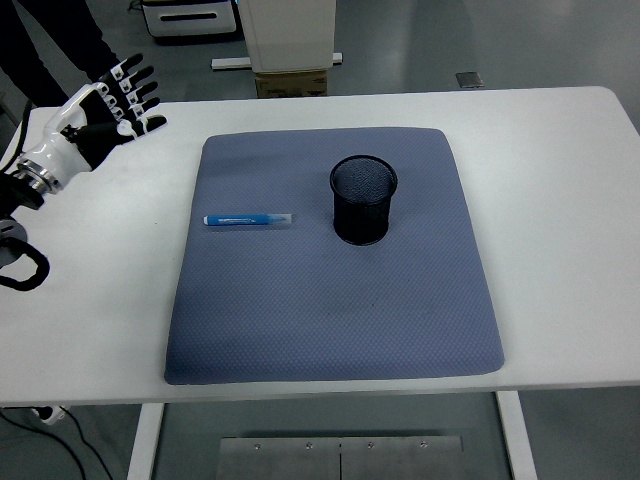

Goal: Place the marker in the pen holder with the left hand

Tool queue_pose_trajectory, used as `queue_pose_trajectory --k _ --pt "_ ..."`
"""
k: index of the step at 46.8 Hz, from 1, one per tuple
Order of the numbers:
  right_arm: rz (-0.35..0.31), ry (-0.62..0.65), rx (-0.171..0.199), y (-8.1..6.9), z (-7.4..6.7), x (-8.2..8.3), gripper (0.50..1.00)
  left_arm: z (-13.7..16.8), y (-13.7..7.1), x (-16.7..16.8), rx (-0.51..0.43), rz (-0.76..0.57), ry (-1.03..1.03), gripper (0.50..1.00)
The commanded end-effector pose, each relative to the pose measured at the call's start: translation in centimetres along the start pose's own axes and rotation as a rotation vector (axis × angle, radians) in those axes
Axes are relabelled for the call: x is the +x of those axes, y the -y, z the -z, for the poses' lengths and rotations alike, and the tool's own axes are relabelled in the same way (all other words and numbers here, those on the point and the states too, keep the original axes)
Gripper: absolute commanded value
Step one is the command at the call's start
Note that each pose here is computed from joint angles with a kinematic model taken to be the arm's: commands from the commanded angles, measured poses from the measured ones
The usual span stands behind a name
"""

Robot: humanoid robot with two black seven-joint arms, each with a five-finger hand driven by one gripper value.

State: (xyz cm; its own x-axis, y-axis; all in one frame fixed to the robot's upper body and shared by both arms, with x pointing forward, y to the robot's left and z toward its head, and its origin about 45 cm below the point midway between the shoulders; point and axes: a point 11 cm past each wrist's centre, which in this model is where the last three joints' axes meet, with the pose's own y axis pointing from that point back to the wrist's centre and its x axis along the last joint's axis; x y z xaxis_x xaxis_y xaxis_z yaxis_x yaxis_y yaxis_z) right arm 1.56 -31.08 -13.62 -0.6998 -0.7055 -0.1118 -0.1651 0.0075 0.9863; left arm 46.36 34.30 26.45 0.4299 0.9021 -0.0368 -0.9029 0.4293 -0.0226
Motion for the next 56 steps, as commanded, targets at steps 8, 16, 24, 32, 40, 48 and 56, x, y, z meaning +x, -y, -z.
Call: queue_pose_trajectory --k 8,16,24,32,40,48,56 --pt "-0.001 0.0 0.0 0.0 0.0 0.0 1.0 -3.3 2.5 -1.2 0.035 0.087 0.18 1.0" --pt "-0.001 0.0 0.001 0.0 0.0 0.0 1.0 -3.4 2.8 -1.9 0.028 0.114 0.176 1.0" --pt "0.001 0.0 0.0 0.0 0.0 0.0 1.0 -2.7 2.7 -2.5 0.057 0.156 0.173 1.0" --pt "0.001 0.0 0.0 0.0 0.0 0.0 1.0 -0.5 3.5 -4.8 0.181 0.254 0.284 1.0" --pt "0.001 0.0 0.0 0.0 0.0 0.0 1.0 -0.8 3.8 -5.3 0.237 0.313 0.394 1.0" --pt "0.001 0.0 0.0 0.0 0.0 0.0 1.0 -0.3 3.5 -6.5 0.352 0.505 0.7 1.0" --pt "0.001 0.0 0.0 0.0 0.0 0.0 1.0 0.0 3.2 -6.4 0.392 0.554 0.779 1.0"
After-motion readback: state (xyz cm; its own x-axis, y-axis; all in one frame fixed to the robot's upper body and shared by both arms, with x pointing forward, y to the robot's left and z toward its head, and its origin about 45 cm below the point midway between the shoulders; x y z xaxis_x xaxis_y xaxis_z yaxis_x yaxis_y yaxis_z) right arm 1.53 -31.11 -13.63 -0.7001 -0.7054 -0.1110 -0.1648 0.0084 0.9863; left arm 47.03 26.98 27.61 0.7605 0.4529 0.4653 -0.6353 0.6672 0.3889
